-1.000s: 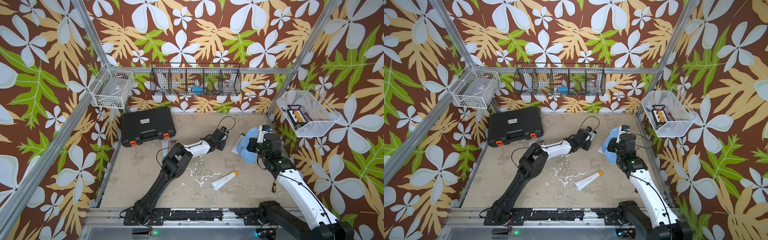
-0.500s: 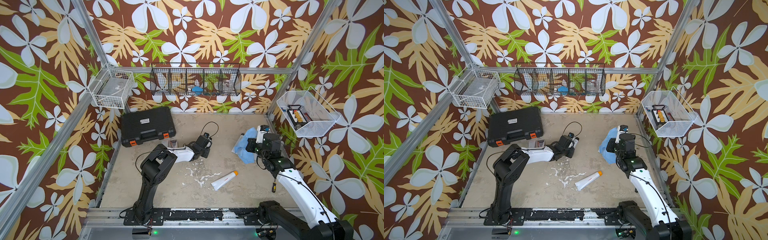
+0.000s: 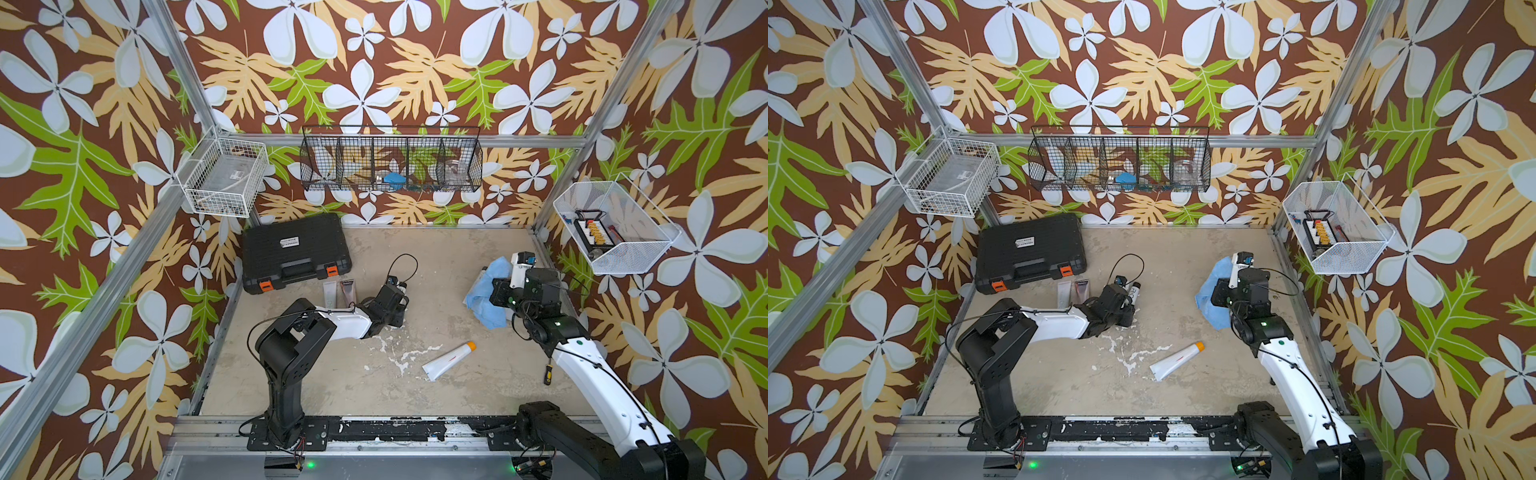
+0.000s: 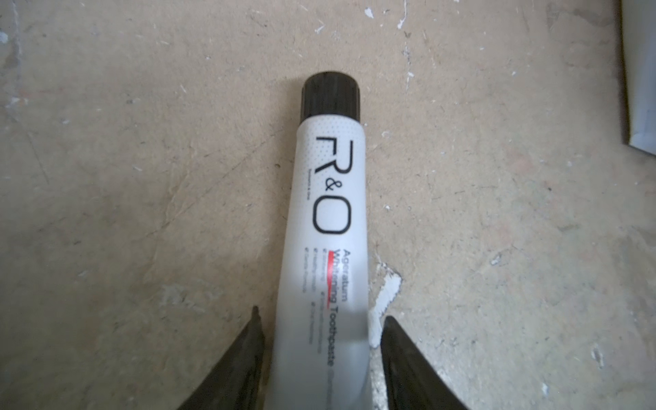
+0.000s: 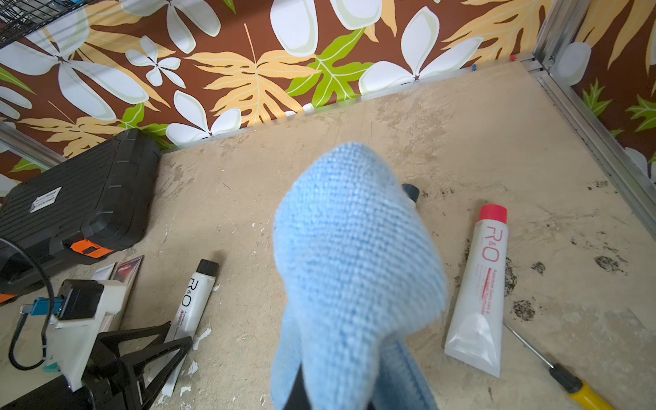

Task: Wipe the surface of the toothpaste tube
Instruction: Move the toothpaste to the center of the board.

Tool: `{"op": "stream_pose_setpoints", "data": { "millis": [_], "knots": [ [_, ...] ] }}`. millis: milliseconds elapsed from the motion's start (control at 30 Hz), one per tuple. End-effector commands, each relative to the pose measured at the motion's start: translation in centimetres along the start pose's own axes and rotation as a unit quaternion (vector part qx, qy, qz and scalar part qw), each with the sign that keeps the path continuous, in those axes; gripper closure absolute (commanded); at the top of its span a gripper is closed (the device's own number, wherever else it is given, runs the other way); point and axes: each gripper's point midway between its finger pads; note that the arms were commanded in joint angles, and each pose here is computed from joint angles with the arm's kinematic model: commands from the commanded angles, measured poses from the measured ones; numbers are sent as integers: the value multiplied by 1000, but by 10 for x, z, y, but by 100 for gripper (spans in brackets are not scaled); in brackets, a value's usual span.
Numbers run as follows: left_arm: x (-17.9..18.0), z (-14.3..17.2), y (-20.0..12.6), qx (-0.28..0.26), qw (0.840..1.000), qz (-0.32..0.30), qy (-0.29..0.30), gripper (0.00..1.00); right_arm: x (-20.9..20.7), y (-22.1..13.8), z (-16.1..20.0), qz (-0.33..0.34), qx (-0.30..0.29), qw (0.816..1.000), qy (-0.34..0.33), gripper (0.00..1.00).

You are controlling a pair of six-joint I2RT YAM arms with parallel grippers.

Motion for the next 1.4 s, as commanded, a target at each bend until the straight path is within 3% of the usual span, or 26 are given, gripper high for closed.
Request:
{"op": "stream_pose_setpoints", "data": {
  "millis": [0,333,533,867,1133,1367],
  "knots": [
    [-5,21,-4,34,999,14,-23,41,4,-2,-7,-8,-14,1000,-2,100],
    [-55,23,-21,23,998,58,-1,39,4,0,-3,-12,-10,1000,1,100],
    [-86,19,-5,16,995,95,23,39,5,-1,-5,-14,-10,1000,1,100],
    [-115,-37,25,-20,991,116,69,35,5,3,4,-19,1,1000,4,100],
    [-102,-80,3,-53,986,113,109,31,6,7,8,-25,14,1000,4,100],
    [-38,-90,-28,-62,986,69,141,19,13,13,17,-50,33,998,0,100]
  ]
}}
Point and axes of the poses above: each gripper's point midway between its finger pads, its own y axis out along the fingers, its own x axis along the line the jaws close on, z = x × y, and after that the axes turned 12 degrees about y, right-handed
